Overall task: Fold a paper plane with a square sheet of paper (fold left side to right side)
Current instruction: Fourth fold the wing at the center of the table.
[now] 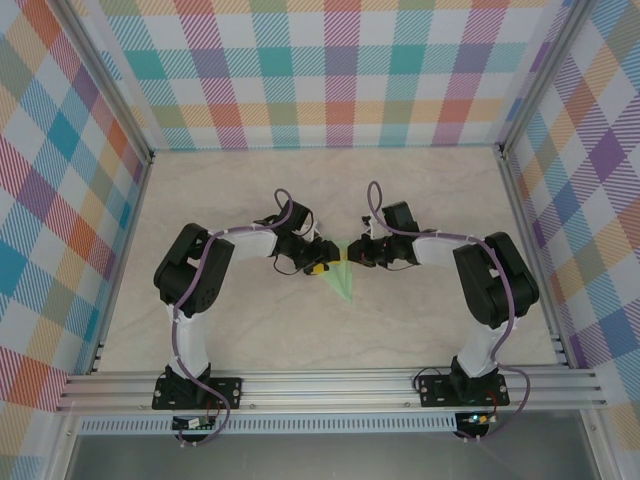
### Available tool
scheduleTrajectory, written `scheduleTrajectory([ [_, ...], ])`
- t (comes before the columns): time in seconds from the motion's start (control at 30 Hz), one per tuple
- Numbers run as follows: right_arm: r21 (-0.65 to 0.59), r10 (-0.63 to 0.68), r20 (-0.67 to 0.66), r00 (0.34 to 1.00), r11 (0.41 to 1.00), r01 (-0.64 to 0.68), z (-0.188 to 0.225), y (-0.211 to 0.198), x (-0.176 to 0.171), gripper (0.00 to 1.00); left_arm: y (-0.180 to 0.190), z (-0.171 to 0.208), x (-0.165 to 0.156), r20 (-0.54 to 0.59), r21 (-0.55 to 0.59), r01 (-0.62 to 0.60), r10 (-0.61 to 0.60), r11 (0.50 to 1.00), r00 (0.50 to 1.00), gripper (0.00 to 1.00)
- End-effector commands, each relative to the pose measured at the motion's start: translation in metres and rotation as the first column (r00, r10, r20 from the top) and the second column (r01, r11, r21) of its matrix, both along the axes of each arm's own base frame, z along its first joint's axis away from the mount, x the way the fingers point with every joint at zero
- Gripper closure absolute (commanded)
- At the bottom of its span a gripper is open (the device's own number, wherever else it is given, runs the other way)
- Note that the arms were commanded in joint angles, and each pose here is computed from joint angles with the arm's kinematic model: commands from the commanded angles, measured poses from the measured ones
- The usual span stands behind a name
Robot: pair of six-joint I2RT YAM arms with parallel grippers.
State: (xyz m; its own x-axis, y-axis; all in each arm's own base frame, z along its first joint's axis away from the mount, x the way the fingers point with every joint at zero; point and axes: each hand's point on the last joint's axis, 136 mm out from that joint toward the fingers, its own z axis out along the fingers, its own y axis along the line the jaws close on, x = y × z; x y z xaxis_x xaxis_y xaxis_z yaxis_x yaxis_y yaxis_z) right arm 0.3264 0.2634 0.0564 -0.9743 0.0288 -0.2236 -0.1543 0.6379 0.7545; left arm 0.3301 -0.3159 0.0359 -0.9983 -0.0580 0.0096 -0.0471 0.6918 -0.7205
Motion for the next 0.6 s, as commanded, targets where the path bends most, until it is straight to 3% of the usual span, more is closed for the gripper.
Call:
scheduleTrajectory([
  [0.0, -0.046, 0.015, 0.012, 1.000, 0.999, -0.015, -0.004, 0.000, 0.003, 0.94, -0.001, -0.006, -0.005, -0.008, 0.027, 0.023, -0.023, 0.999, 1.000, 0.51],
  [0.57, -0.123, 0.013, -0.023, 1.000, 0.992, -0.016, -0.027, -0.007, 0.005, 0.95, -0.001, -0.003, -0.005, -0.002, 0.022, 0.025, -0.024, 0.999, 1.000, 0.50],
])
